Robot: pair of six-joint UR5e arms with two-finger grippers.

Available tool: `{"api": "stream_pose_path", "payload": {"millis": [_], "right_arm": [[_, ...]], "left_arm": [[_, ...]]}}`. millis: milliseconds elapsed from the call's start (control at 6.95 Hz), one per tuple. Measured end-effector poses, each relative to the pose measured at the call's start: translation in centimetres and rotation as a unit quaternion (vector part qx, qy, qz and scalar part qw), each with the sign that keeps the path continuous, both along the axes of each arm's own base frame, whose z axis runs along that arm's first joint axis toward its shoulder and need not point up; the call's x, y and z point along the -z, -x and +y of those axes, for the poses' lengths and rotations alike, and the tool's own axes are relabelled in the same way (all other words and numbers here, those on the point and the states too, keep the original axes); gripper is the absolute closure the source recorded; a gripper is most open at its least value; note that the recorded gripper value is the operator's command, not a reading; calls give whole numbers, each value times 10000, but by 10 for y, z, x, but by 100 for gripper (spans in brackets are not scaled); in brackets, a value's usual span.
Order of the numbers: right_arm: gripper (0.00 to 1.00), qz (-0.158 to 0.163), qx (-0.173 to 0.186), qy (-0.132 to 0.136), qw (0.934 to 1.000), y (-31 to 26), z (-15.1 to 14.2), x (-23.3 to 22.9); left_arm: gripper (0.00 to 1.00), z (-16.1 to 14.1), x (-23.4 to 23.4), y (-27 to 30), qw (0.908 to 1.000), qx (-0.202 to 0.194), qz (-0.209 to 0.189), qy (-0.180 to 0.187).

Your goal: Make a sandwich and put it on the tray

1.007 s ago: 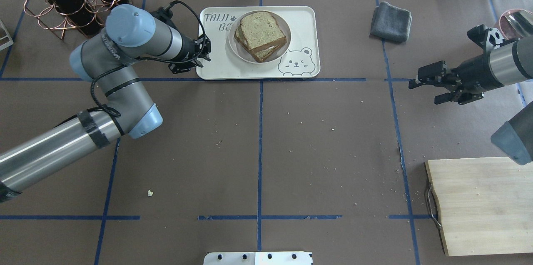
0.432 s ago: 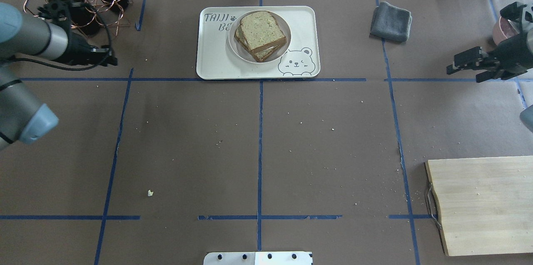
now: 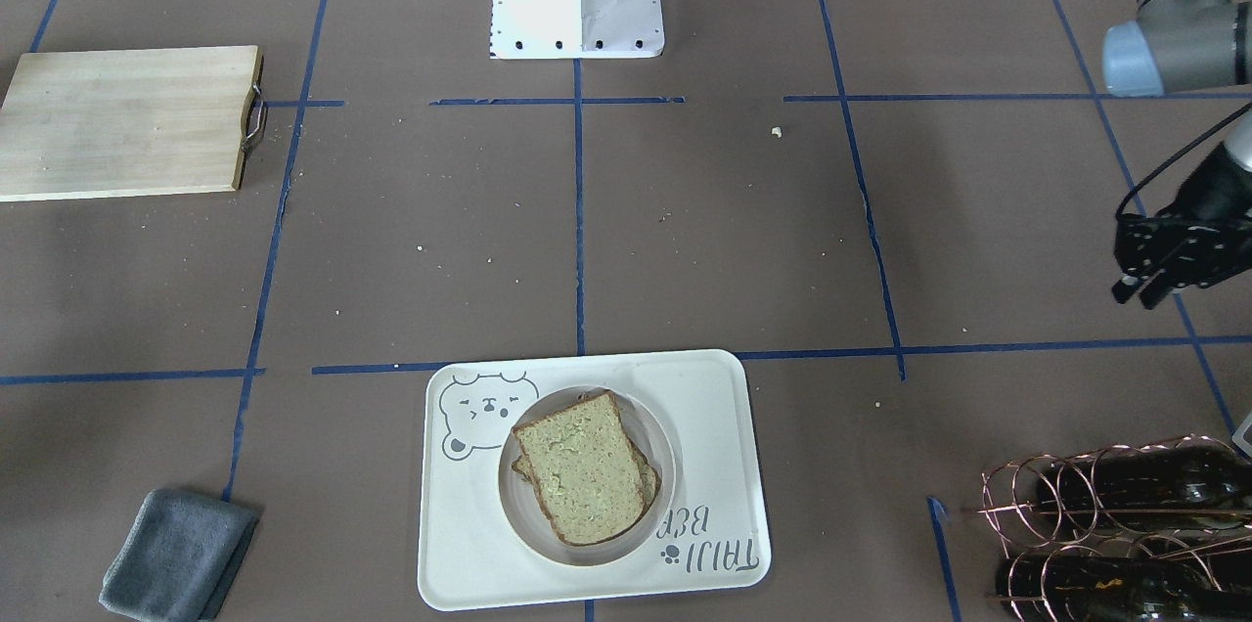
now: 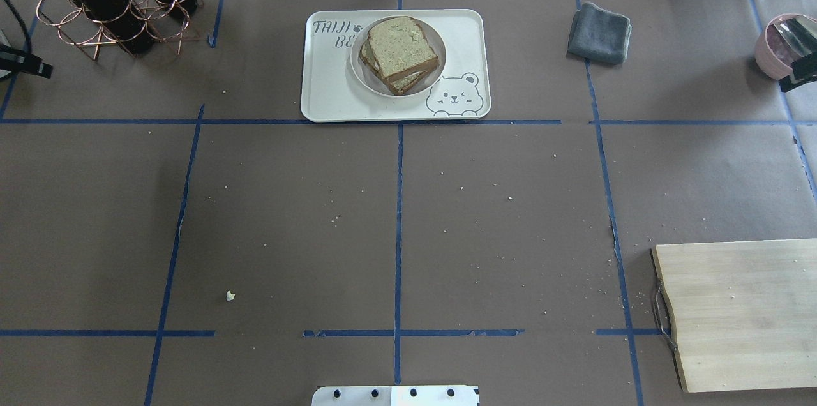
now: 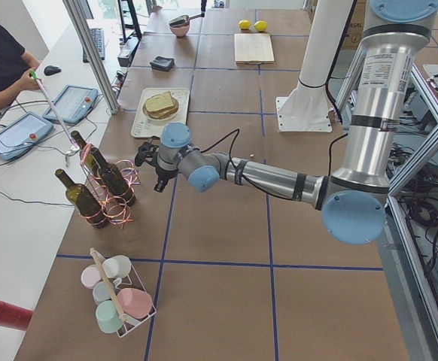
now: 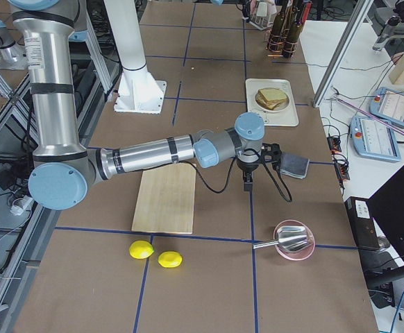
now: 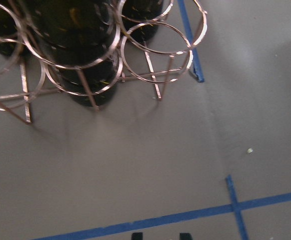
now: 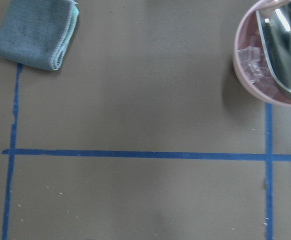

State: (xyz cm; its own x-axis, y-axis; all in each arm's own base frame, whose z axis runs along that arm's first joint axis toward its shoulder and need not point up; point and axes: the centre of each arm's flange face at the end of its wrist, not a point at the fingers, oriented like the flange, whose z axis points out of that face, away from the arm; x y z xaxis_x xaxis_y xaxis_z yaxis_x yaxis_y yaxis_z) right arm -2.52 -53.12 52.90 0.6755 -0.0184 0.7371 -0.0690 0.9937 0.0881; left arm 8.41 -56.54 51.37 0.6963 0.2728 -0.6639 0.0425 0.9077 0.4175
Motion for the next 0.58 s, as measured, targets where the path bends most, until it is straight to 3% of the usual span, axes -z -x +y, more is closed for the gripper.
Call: {"api": "stream_pose_path", "payload": {"millis": [144,288,575], "right_arm": [[0,108,206,48,9997,-25,-2,-2],[0,122,354,117,9992,-40,-1,0],[0,106,503,182,9985,-48,5,-2]], "left_arm": [[58,-10,-6,63,9991,-146,-404,57],[1,-15,-6,111,9977,-294,-485,381],[0,8,-14,142,9929,-524,74,1069]]}}
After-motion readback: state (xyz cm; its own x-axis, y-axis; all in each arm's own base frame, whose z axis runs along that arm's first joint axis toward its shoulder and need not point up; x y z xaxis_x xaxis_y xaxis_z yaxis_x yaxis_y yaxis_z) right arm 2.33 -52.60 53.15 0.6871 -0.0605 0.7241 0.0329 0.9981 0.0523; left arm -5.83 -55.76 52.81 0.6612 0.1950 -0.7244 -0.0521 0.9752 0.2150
